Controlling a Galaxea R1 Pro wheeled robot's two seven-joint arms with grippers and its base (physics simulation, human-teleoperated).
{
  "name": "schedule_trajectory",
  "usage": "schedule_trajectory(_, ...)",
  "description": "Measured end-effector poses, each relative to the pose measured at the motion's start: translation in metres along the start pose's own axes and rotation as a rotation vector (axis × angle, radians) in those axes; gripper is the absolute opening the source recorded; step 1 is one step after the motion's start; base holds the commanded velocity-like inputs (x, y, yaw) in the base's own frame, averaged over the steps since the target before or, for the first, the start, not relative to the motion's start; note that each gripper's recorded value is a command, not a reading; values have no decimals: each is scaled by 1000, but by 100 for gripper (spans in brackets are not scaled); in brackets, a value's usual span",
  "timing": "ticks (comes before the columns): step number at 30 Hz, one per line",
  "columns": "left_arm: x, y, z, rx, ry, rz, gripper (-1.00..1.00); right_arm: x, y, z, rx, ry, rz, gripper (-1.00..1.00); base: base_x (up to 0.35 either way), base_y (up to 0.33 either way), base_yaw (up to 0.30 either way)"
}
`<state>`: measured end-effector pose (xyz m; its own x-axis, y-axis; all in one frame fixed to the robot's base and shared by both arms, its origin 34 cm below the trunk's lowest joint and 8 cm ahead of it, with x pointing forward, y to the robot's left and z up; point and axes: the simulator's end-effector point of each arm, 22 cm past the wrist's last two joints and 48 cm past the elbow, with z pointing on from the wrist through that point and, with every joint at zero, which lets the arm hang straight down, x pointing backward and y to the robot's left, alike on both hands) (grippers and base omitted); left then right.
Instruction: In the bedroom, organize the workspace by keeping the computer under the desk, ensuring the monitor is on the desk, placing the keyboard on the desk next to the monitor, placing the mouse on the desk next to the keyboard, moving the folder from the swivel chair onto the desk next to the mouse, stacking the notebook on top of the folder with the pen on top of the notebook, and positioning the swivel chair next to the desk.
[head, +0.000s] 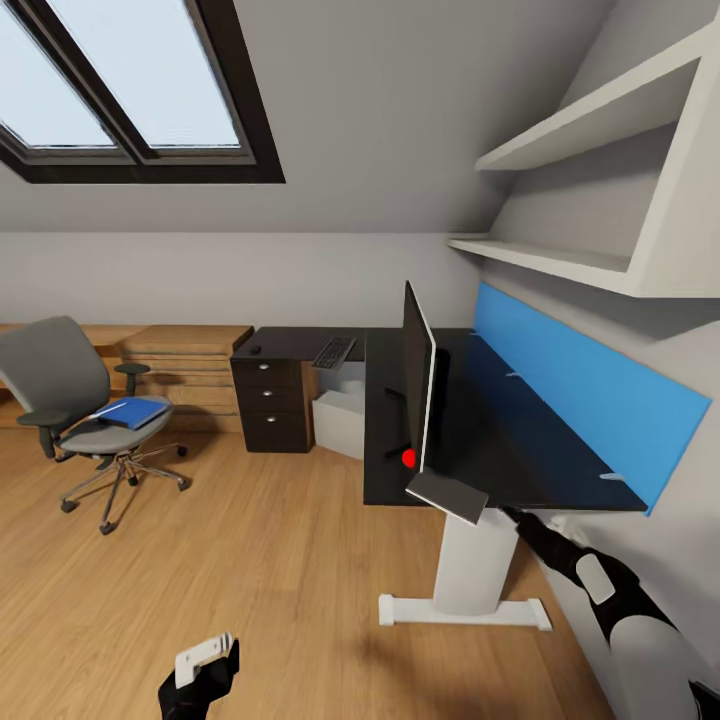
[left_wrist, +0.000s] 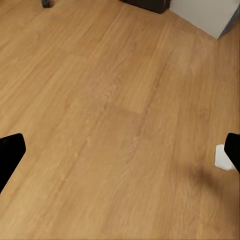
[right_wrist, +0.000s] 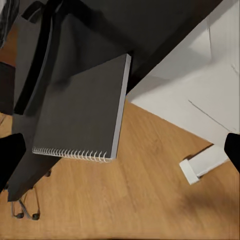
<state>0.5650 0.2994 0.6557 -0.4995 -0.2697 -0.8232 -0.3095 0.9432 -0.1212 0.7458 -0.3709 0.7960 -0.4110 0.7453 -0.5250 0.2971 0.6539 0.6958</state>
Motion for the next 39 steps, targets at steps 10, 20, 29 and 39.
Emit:
schedule_trajectory(10, -2, 1, 0, -4, -5, -2, 100, 22, 7, 1, -62, 48, 25, 100, 0, 0, 0)
schedule_trajectory(20, 31, 10, -7, -19, 27, 7, 100, 21, 16, -5, -144, 57, 32, 100, 0, 0, 0)
schedule_trajectory(29, 32, 10, -9, -17, 6, 8, 100, 22, 19, -12, -210, 68, 43, 100, 0, 0, 0)
schedule_trajectory(39, 44, 11, -12, -13, 28, 13, 100, 20, 10, -16, -208, 73, 51, 100, 87, 0, 0)
